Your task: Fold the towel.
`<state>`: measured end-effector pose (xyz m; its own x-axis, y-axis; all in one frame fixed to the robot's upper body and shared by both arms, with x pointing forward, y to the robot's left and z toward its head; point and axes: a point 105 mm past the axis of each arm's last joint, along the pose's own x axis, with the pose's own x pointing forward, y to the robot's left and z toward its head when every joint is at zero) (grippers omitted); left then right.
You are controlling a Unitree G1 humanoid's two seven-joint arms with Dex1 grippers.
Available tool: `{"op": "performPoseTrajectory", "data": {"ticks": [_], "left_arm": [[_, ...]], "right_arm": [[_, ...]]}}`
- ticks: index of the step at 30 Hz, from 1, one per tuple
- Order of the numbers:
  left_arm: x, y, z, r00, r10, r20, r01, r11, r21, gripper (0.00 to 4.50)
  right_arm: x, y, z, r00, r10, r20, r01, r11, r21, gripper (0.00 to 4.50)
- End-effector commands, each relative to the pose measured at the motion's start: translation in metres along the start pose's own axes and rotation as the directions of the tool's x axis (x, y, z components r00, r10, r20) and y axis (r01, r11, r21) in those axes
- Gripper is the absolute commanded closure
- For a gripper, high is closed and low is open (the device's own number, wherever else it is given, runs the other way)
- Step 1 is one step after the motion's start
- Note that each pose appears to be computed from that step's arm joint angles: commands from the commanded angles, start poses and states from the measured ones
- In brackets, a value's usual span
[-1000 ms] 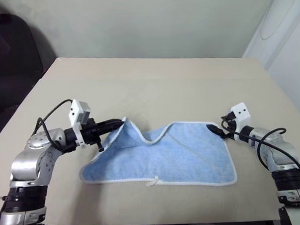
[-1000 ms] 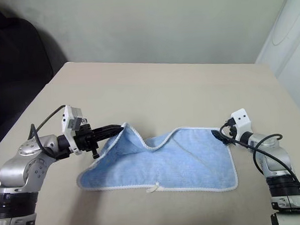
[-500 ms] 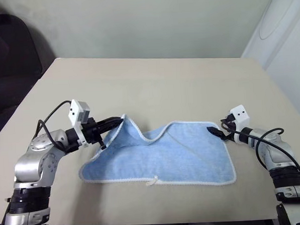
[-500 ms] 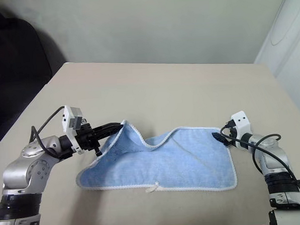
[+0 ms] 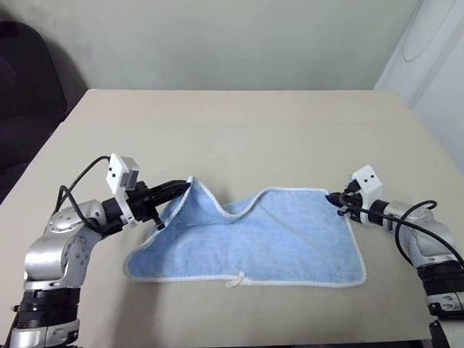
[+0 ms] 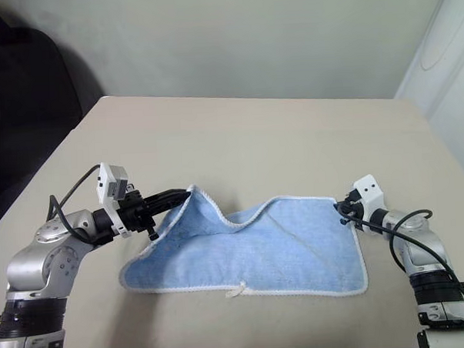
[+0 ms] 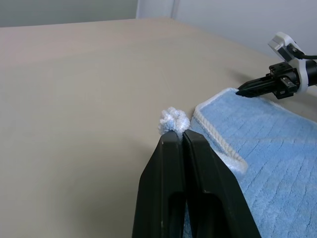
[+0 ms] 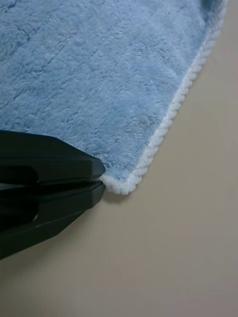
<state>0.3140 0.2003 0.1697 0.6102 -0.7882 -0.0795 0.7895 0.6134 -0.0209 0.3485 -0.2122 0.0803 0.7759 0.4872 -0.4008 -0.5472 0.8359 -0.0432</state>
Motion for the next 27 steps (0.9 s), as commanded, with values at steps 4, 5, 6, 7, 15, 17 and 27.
{"op": "performPoseTrajectory", "data": {"ticks": [4, 5, 6, 7, 15, 17, 27], "left_arm": [[-0.011, 0.007, 0.013, 0.996, 0.068, 0.064, -0.070, 0.997, 0.031, 4.50], [-0.013, 0.010, 0.018, 0.992, 0.093, 0.090, -0.096, 0.995, 0.031, 4.50], [-0.014, 0.016, 0.025, 0.985, 0.125, 0.120, -0.130, 0.991, 0.033, 4.50], [-0.013, 0.022, 0.033, 0.976, 0.156, 0.152, -0.163, 0.986, 0.035, 4.50], [0.036, 0.088, 0.103, 0.879, 0.346, 0.329, -0.369, 0.929, 0.009, 4.50], [0.054, 0.095, 0.130, 0.858, 0.345, 0.381, -0.386, 0.922, 0.033, 4.50], [0.061, 0.081, 0.149, 0.885, 0.142, 0.443, -0.214, 0.970, 0.117, 4.50]], "right_arm": [[-0.022, -0.009, 0.020, 0.997, -0.040, 0.065, 0.045, 0.996, -0.076, 4.48], [-0.029, -0.016, 0.027, 0.994, -0.070, 0.087, 0.077, 0.994, -0.079, 4.48], [-0.036, -0.025, 0.035, 0.988, -0.109, 0.113, 0.119, 0.990, -0.082, 4.48], [-0.042, -0.034, 0.044, 0.980, -0.146, 0.138, 0.159, 0.984, -0.085, 4.48], [-0.064, -0.100, 0.138, 0.851, -0.401, 0.339, 0.461, 0.879, -0.120, 4.48], [-0.070, -0.109, 0.168, 0.812, -0.420, 0.405, 0.509, 0.850, -0.138, 4.48], [-0.093, -0.093, 0.195, 0.794, -0.316, 0.520, 0.477, 0.853, -0.210, 4.48]]}}
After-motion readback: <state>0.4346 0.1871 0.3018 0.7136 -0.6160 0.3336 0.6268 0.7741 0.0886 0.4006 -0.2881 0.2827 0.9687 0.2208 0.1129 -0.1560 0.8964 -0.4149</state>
